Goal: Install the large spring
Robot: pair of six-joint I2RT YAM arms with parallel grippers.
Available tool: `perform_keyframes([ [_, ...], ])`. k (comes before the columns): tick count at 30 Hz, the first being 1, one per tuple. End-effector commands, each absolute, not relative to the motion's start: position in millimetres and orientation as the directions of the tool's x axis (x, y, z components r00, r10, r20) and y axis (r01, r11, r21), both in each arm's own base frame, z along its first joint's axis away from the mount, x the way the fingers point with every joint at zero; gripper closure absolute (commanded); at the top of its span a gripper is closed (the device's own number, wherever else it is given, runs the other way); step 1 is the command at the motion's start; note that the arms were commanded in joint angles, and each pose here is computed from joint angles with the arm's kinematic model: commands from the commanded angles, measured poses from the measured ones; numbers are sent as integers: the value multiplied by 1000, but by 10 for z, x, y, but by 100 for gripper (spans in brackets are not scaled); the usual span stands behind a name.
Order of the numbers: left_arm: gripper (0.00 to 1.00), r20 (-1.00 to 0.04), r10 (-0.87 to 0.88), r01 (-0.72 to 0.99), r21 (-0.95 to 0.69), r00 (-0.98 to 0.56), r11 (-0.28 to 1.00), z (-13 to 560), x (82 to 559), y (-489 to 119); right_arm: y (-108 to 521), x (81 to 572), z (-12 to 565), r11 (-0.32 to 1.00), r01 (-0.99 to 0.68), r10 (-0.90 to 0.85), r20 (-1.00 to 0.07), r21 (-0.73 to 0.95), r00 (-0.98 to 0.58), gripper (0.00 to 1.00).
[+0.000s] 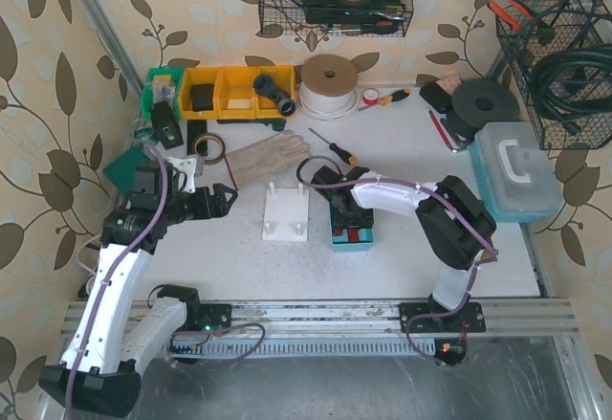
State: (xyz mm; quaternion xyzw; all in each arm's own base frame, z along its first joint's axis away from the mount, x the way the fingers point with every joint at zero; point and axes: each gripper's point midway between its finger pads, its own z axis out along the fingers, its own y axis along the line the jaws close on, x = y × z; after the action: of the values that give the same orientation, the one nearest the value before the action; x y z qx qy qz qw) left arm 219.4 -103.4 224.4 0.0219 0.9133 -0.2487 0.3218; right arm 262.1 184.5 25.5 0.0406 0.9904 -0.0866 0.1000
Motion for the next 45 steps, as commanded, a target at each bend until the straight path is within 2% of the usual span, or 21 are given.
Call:
perform_keyframes([
  [1,6,-622,-125,217,-444,-773,869,2304,2212,-1038,1929,2568,173,983,103,74,-186,-153,-980,47],
  [13,6,-621,-124,215,-442,-774,871,2300,2212,-1033,1704,2648,113,971,158,121,-199,-182,-972,57],
  [15,6,-620,-124,214,-441,-775,872,2294,2212,-1031,1685,2665,65,970,162,127,-186,-184,-974,63],
  [19,6,-620,-125,212,-440,-775,872,2294,2215,-1028,1663,2665,47,968,164,129,-182,-189,-975,84],
  [26,6,-617,-124,210,-439,-777,874,2286,2219,-1026,1650,2653,114,971,149,114,-187,-188,-976,99],
  [32,6,-614,-125,209,-442,-780,872,2278,2219,-1031,1764,2673,394,992,22,-6,-226,-121,-974,100],
  [37,6,-607,-125,206,-446,-785,871,2266,2225,-1038,1961,2663,670,992,-122,-129,-311,-44,-941,100],
  [45,9,-549,-145,237,-565,-823,790,2387,2257,-1272,2228,2646,1166,956,-242,-137,-481,163,-866,100],
])
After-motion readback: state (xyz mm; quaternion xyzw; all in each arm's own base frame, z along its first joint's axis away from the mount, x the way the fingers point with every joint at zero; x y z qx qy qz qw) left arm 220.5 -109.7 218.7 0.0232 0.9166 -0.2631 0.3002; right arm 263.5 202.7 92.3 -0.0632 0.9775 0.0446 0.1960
